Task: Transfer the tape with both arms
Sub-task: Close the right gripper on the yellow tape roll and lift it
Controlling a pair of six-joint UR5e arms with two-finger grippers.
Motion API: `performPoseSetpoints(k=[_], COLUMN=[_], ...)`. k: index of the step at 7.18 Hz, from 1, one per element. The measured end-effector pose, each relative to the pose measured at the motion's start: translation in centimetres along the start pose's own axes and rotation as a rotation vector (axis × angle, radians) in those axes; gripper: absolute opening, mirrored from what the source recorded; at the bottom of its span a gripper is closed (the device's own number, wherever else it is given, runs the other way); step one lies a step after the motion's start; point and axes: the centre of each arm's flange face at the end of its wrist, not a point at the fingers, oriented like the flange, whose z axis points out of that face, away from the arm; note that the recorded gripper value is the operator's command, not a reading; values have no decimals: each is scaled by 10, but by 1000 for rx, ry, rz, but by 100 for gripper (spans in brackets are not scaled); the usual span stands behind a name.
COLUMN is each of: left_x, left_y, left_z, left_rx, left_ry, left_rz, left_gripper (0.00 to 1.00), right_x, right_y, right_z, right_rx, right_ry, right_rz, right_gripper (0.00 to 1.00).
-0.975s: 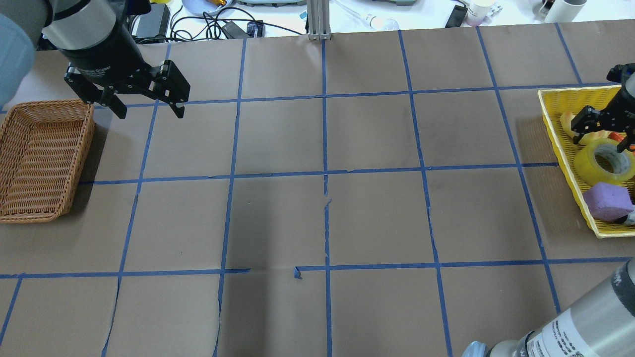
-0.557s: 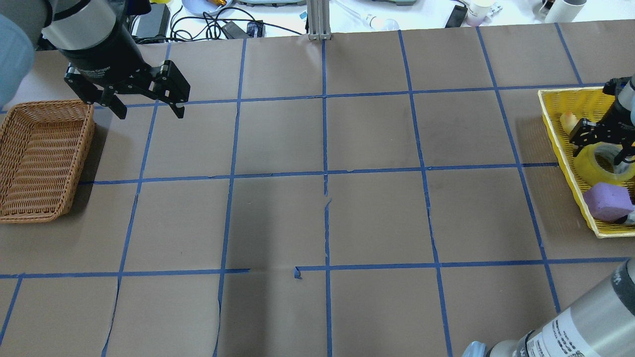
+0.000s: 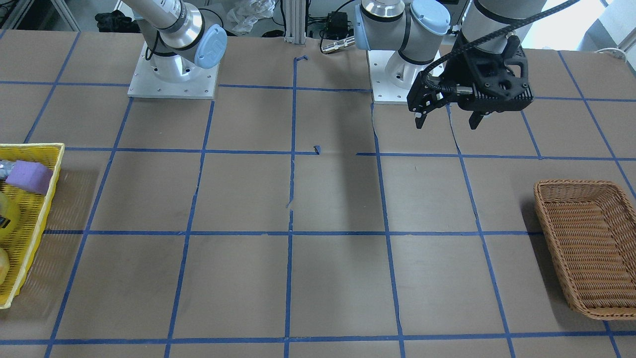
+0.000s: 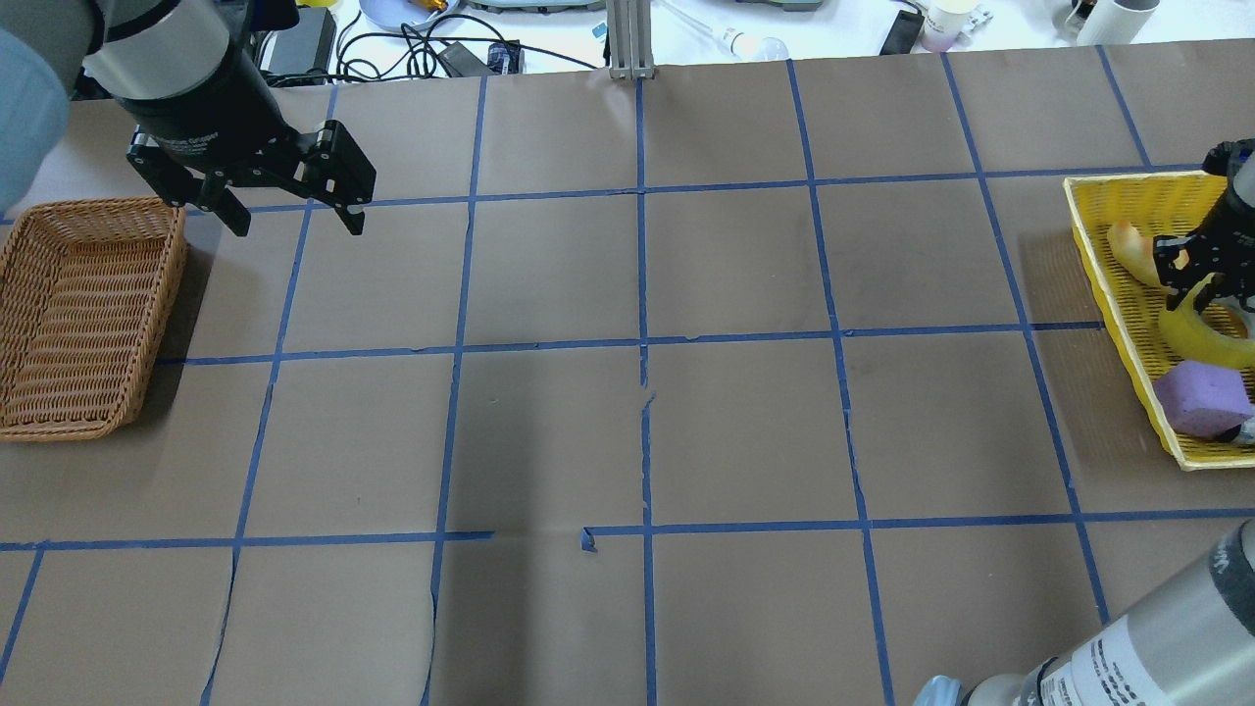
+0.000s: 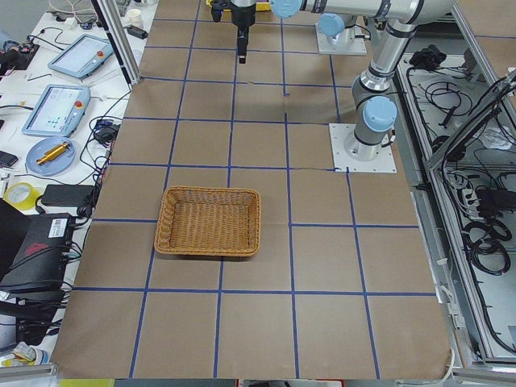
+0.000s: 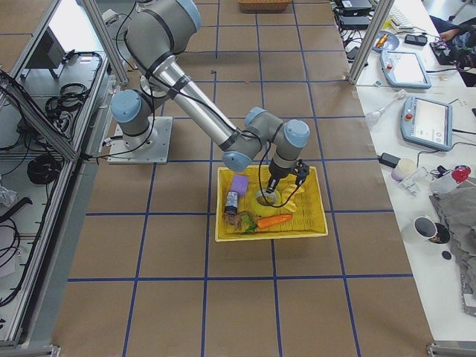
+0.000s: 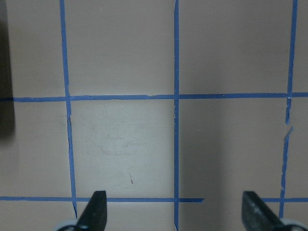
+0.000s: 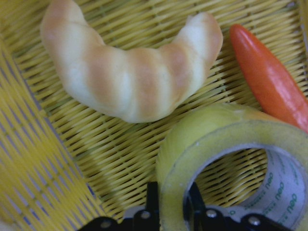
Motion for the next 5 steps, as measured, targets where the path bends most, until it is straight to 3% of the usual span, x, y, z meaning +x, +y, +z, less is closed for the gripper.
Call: performPoseSetpoints(k=[2, 3, 5], left_x=[0, 0, -1], left_y=[0, 0, -1], left_z=[0, 0, 0], left_rx=[0, 0, 1], left_ry=[-1, -1, -1], left_rz=[1, 1, 3], left_gripper=[100, 100, 100], right_x=[-20, -52, -157], right_y=[15, 34, 72], right_z=[-66, -108, -158], right_rx=[75, 102, 121], right_ry=[-38, -40, -44], right_rz=[-57, -116, -221], right_gripper=[0, 0, 0])
